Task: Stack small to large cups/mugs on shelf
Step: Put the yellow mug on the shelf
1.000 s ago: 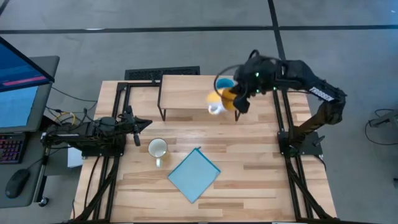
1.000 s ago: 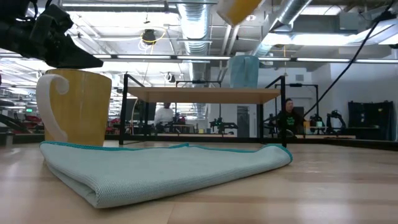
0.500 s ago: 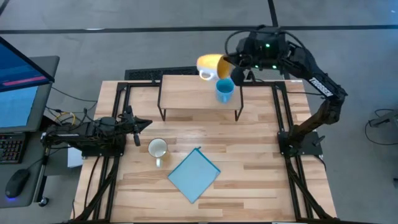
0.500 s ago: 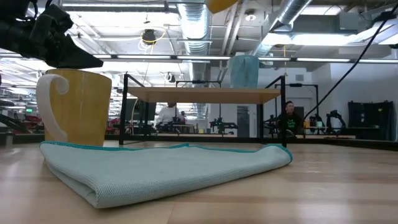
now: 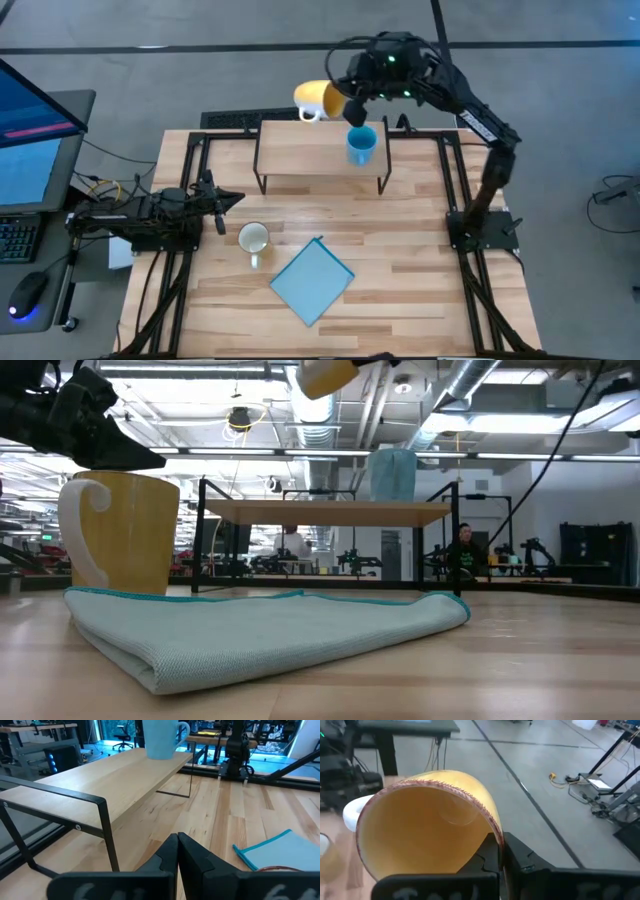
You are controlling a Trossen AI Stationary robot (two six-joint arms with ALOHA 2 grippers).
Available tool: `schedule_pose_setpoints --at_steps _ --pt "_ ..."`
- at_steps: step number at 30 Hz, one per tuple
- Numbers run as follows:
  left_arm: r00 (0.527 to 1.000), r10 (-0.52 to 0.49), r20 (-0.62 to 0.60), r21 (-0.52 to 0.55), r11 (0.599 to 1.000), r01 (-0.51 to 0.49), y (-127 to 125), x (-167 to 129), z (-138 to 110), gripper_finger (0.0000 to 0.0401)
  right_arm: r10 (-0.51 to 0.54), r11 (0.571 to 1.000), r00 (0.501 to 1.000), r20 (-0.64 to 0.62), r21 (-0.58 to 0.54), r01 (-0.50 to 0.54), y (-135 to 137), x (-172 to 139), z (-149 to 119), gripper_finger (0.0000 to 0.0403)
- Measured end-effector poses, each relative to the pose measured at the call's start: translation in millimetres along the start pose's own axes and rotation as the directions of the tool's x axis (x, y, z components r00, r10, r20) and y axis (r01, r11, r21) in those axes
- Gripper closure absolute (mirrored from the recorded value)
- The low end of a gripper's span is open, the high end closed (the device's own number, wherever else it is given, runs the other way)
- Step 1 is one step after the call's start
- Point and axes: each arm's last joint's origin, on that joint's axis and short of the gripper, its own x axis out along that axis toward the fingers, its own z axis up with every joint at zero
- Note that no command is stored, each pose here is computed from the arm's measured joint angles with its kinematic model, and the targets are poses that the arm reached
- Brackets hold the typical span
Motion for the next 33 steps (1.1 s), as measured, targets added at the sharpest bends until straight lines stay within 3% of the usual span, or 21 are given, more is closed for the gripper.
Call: schedule_pose_setpoints --at_steps 5,13,33 --pt "1.0 0.0 0.0 -0.01 1.0 0.0 0.0 0.0 0.0 0.0401 0.025 0.999 0.995 -0.093 -0.044 -0.029 -2.0 31.5 -7.9 0.0386" --pt "1.0 -0.007 -0.002 -0.026 1.0 0.007 -0.2 0.0 -0.1 0.0401 0.049 0.996 0.978 -0.202 -0.066 -0.064 -4.3 51.6 -23.8 0.0386" --pt "1.0 -0.009 -0.002 -0.037 0.999 0.009 -0.2 0.0 -0.1 0.0401 0.18 0.976 0.883 -0.434 -0.035 -0.216 17.3 45.6 -44.2 0.0386"
